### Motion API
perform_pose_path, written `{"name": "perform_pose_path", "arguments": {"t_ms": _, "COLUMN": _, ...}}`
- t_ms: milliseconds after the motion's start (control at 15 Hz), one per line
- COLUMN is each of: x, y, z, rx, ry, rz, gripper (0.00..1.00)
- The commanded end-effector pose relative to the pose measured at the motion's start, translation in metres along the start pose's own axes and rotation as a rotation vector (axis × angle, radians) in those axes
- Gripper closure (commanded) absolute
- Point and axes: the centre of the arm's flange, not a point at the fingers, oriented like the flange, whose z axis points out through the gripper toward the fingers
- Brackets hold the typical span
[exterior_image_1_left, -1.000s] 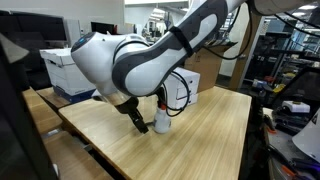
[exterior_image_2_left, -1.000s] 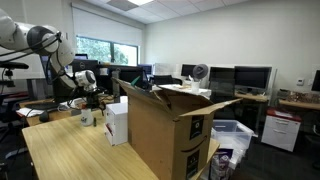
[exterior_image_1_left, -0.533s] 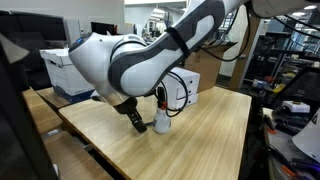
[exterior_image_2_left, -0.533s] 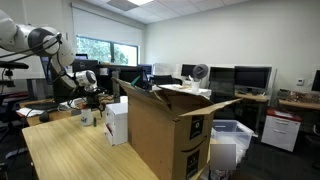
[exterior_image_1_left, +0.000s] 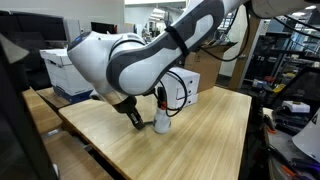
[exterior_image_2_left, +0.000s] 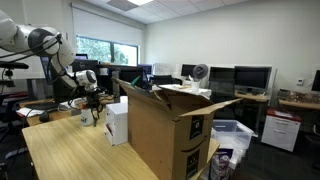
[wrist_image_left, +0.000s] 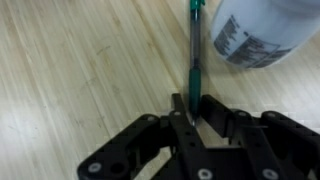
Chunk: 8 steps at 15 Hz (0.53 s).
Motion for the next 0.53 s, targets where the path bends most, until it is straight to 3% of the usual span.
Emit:
{"name": "perform_pose_path", "arguments": {"t_ms": 0, "x": 0.001, "y": 0.003, "z": 0.006, "rx": 0.029, "ry": -0.013, "rz": 0.025, "gripper": 0.93}}
{"name": "perform_pose_path", "arguments": {"t_ms": 467, "x": -0.013, "y": 0.000, "z": -0.005, "rx": 0.039, "ry": 0.019, "rz": 0.024, "gripper": 0.93}}
